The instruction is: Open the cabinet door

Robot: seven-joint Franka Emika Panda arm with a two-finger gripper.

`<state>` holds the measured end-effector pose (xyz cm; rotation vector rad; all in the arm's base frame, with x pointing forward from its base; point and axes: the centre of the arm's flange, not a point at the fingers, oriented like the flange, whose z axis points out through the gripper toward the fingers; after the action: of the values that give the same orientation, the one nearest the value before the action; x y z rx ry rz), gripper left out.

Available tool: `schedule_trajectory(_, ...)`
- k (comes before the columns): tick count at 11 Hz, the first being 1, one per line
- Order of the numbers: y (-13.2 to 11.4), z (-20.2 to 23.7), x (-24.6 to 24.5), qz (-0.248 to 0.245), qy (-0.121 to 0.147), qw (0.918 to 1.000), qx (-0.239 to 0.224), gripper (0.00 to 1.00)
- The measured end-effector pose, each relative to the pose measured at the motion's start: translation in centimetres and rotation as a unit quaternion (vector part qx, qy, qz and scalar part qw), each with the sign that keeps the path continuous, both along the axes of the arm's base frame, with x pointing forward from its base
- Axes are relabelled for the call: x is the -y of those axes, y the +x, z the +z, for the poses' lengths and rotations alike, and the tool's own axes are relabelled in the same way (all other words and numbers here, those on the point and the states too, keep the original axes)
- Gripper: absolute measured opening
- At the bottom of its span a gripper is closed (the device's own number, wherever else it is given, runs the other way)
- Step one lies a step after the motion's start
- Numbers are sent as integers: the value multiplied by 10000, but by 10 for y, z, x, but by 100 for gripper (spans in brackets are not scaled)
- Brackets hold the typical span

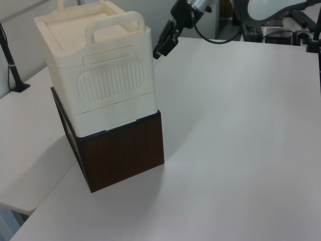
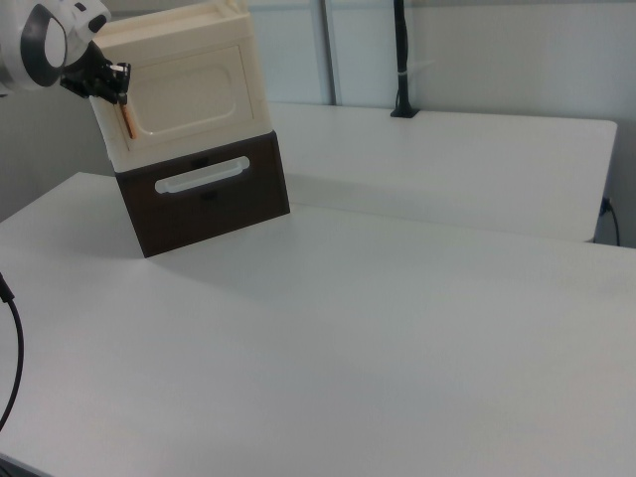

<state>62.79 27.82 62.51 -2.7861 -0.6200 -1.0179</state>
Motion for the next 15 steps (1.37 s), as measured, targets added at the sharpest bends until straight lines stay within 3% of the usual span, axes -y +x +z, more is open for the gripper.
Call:
schedule_trajectory(10,4,7,25,-177,-101,9998,-39,19)
schedule_trajectory(12,4,7,24,-175,-102,9998,-41,22)
schedule_trajectory(13,4,7,24,-174,-101,9998,-42,30)
schedule_trajectory(15,3,7,23,-162,-101,9998,-45,57)
